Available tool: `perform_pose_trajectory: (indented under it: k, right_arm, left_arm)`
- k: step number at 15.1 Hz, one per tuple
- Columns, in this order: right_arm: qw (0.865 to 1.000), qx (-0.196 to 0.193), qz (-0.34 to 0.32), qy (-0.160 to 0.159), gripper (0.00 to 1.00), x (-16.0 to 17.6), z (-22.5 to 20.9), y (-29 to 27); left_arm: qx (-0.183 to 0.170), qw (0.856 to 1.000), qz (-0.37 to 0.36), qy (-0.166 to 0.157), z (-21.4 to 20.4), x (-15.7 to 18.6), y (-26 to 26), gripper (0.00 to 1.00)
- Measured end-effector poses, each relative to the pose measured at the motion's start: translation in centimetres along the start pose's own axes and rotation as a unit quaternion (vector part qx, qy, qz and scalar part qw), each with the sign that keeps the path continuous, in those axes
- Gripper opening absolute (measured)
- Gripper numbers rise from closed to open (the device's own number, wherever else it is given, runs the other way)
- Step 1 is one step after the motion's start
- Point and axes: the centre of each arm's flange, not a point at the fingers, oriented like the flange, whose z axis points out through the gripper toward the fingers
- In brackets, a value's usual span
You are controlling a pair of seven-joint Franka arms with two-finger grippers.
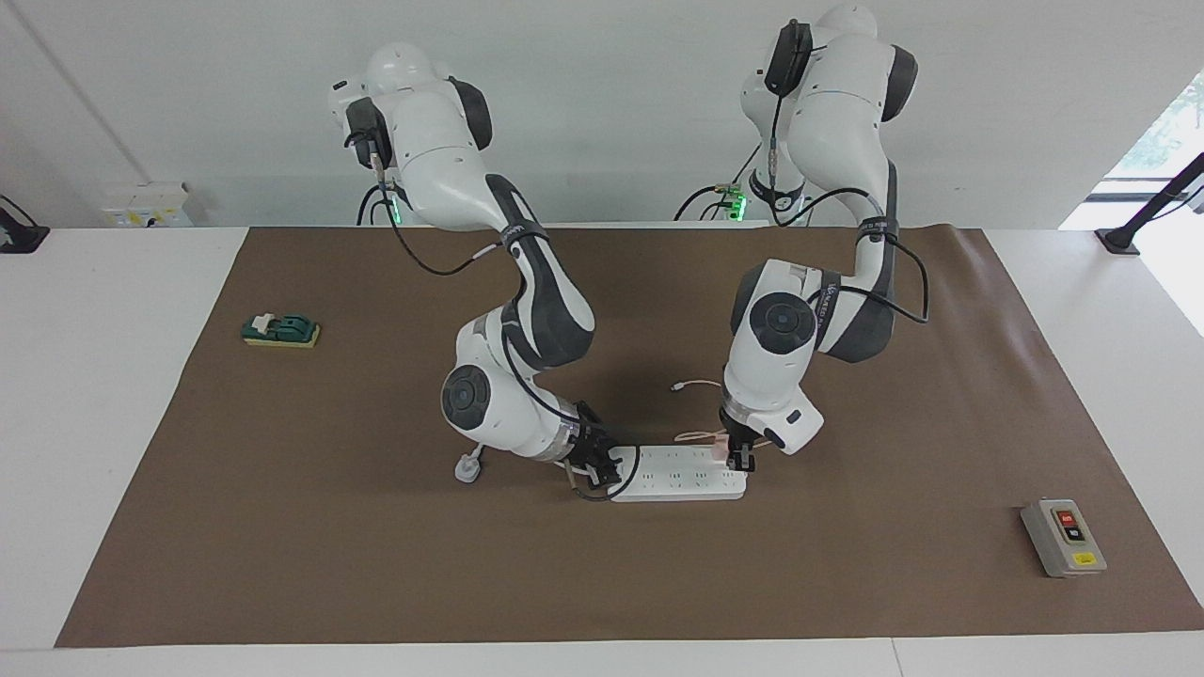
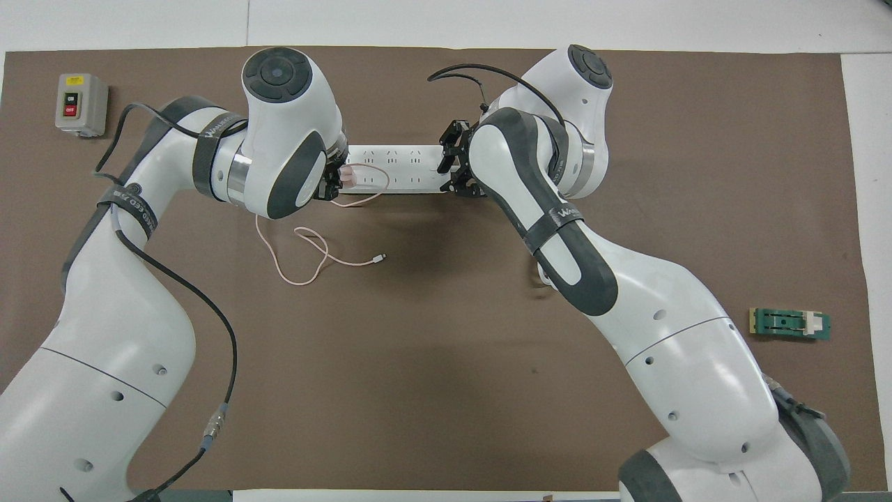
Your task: Unplug charger and place it aside
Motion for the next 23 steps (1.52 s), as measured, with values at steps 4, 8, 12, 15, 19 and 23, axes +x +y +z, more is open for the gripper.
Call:
perform_pose_trajectory:
  k: [4, 8, 12, 15, 19, 23]
  right_arm:
    - [0.999, 0.033, -0.001, 0.003, 0.74, -0.1, 0.5, -0.7]
    - [0.999, 0.047, 0.0, 0.004, 1.0, 0.0, 0.9, -1.0]
    - [0.999, 0.047, 0.001, 0.002, 1.0, 0.0, 1.0, -1.0]
    - [0.999, 0.047, 0.007, -0.005, 1.0, 0.3, 1.0, -1.0]
    - [0.999, 0.047, 0.012, -0.011, 1.0, 0.5, 1.0, -1.0]
    - [0.999, 0.044, 0.022, -0.021, 1.0, 0.9, 1.1, -1.0]
  left_arm:
    - [0.0, 1.0, 0.0, 0.0, 0.0, 0.0, 0.0, 0.32]
    - [0.0, 1.0, 0.0, 0.0, 0.0, 0.0, 0.0, 0.32]
    - [0.0, 1.0, 0.0, 0.0, 0.0, 0.0, 0.0, 0.32]
    - [0.0, 1.0, 0.0, 0.0, 0.0, 0.0, 0.0, 0.32]
    - [0.0, 1.0, 0.0, 0.0, 0.0, 0.0, 0.0, 0.32]
    - [0.0, 1.0, 0.0, 0.0, 0.0, 0.0, 0.0, 0.32]
